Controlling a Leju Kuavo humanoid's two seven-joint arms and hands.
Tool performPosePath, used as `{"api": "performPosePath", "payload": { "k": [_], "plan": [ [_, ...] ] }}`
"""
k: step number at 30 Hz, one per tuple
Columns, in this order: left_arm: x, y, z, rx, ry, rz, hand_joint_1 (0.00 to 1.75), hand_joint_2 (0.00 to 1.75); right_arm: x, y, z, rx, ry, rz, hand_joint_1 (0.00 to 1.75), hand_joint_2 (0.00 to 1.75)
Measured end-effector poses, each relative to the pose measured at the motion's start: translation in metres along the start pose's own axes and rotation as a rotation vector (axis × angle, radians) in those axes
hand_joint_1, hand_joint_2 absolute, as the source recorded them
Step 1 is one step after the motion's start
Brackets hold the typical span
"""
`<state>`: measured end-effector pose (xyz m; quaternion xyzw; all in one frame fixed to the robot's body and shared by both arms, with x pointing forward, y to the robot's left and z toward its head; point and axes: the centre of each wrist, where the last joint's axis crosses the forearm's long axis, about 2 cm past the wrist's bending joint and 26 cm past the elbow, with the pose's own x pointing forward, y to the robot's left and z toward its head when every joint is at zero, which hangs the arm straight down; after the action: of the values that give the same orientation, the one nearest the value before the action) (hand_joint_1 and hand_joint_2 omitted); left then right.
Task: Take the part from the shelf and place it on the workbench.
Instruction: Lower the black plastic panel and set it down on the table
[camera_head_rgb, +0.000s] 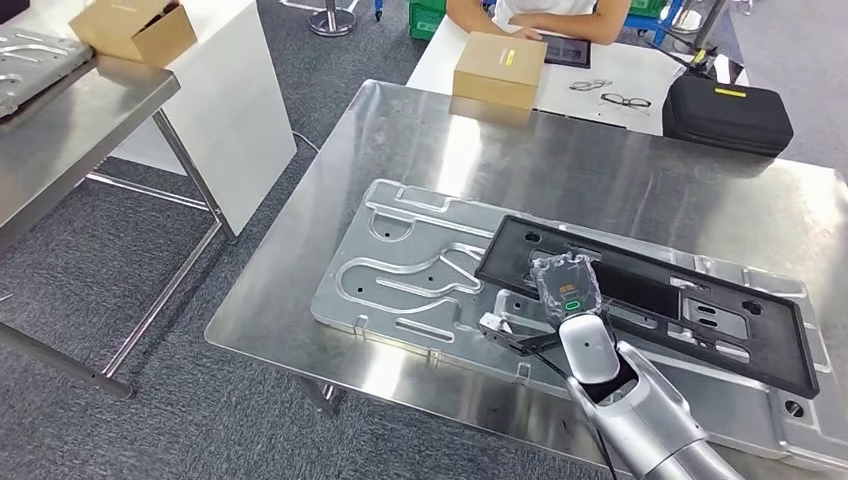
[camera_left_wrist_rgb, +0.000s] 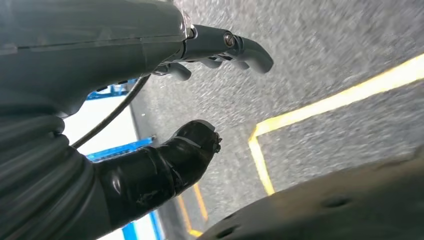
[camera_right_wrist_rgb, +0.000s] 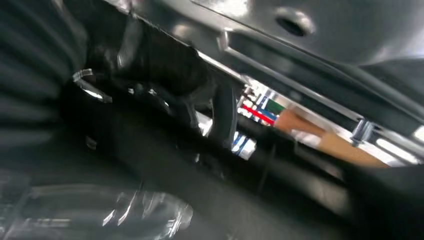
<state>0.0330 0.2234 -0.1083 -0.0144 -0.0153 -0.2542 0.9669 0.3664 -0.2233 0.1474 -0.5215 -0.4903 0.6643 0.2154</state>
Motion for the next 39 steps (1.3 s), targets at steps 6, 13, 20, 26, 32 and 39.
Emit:
{"api": "performPosePath", "payload": {
  "k": [6, 13, 20, 26, 32, 39],
  "plan": [
    [0.002, 0.002, 0.0, -0.01, -0.024, 0.02, 0.0, 1.75, 0.003, 0.015, -0.001, 0.075, -0.004, -0.041, 0.0, 0.0],
    [0.0, 0.002, 0.0, -0.006, -0.007, 0.025, 0.0, 0.0, 0.0, 0.027, -0.003, 0.061, 0.055, -0.082, 0.0, 0.0],
    [-0.003, 0.001, 0.0, 0.014, 0.013, 0.027, 0.0, 0.0, -0.001, 0.008, -0.001, -0.045, 0.136, -0.15, 0.0, 0.0],
    [-0.002, 0.002, 0.0, 0.023, 0.013, 0.023, 0.0, 0.0, 0.007, 0.001, 0.008, -0.079, 0.142, -0.195, 0.0, 0.0],
    [-0.001, 0.001, 0.0, 0.067, 0.025, -0.015, 0.0, 0.0, 0.008, -0.03, 0.011, -0.275, 0.147, -0.27, 0.0, 0.0],
    [-0.001, 0.001, 0.0, 0.089, 0.033, -0.047, 0.0, 0.0, 0.022, -0.076, 0.028, -0.435, 0.105, -0.368, 0.0, 0.0]
  ]
}}
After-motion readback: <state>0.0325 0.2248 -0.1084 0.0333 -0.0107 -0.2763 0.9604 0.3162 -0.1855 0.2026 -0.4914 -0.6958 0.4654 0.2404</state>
